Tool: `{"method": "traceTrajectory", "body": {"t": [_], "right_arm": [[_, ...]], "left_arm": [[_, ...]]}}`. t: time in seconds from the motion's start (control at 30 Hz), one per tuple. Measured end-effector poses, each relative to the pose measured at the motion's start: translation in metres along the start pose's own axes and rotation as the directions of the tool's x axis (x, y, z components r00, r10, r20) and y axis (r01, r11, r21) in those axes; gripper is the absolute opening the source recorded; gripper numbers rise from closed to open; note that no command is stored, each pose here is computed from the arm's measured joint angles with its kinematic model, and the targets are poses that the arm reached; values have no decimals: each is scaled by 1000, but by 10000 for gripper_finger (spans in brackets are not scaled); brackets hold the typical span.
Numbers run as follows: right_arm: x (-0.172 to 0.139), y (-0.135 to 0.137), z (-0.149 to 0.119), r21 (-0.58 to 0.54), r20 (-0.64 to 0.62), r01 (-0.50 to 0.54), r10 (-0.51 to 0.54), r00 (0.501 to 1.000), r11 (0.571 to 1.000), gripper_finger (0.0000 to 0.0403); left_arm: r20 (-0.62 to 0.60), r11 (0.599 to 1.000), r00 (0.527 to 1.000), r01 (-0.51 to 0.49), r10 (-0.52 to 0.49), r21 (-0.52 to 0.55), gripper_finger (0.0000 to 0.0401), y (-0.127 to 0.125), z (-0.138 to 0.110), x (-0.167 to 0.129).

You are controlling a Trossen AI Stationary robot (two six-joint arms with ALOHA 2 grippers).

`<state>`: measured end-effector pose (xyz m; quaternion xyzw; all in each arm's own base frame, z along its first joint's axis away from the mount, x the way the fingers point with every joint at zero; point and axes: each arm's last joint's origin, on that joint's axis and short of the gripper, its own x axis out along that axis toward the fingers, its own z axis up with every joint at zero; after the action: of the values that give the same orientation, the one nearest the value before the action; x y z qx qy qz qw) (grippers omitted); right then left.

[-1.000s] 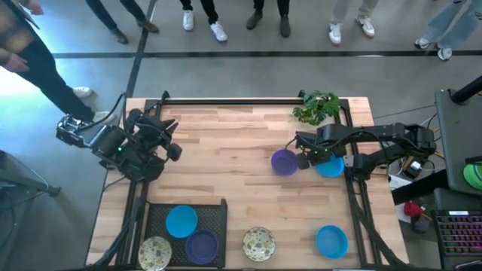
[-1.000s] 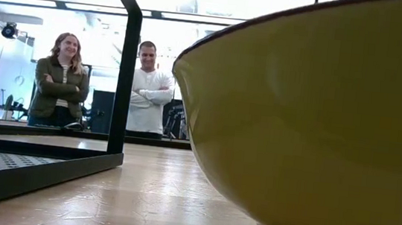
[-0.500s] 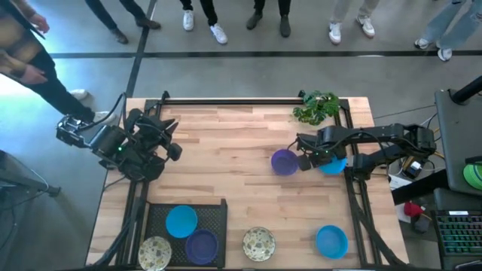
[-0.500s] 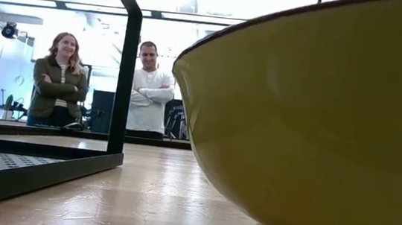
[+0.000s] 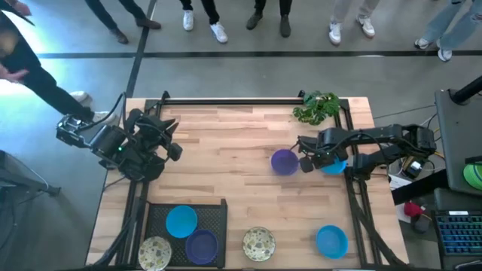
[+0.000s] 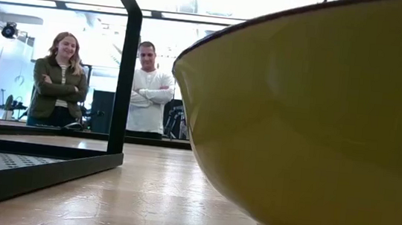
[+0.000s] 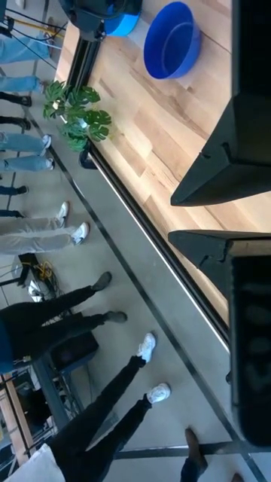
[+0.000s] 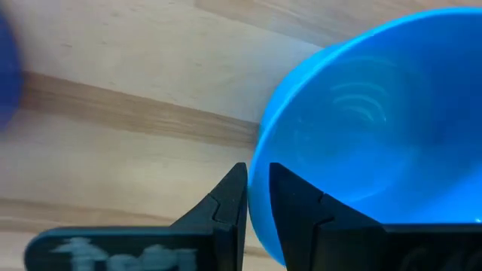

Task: Pick & Place Mini bowls
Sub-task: Stack the top blue bowl on the blue bowl on the shelf

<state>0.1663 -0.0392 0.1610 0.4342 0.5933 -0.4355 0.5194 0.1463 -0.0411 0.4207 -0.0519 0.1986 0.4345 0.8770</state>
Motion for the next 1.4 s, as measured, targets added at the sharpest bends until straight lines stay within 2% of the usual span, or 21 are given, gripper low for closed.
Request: {"method": "traceTrajectory", "body": {"t": [0.1, 0.23, 0.47, 0.7, 1.0, 1.1, 1.2, 1.4], "right_arm": [[3, -2, -1, -14, -4, 8, -8, 1000, 1000, 49], [3, -1, 0, -42, 3, 4, -4, 1000, 999, 15], [-8, 5, 2, -114, 18, -25, 27, 999, 993, 9], [-47, 19, 9, -221, 76, -69, 87, 993, 973, 8], [-106, 37, 18, -342, 216, 16, 62, 974, 940, 8], [-117, 55, 24, -437, 262, 62, 61, 963, 897, 8], [-124, 78, 32, -540, 310, 133, 50, 949, 831, 8], [-139, 125, 49, -697, 429, 303, 39, 903, 650, 8]], "left_arm": [[0, 1000, 1000, 0, 0, -1, 55, 0, 0, 0], [2, 1000, 1000, 3, -3, -8, 55, -1, 0, 0], [2, 1000, 1000, 3, -3, -8, 55, -1, 0, 0], [2, 1000, 1000, 3, -3, 12, 55, -1, 0, 0], [29, 997, 999, -17, 15, 72, 61, -4, 1, 1], [35, 997, 999, -30, 27, 72, 74, -6, 1, 3], [35, 997, 999, -39, 37, 70, 93, -9, 1, 5], [29, 998, 998, -57, 57, 0, 116, -18, 5, 15]]}}
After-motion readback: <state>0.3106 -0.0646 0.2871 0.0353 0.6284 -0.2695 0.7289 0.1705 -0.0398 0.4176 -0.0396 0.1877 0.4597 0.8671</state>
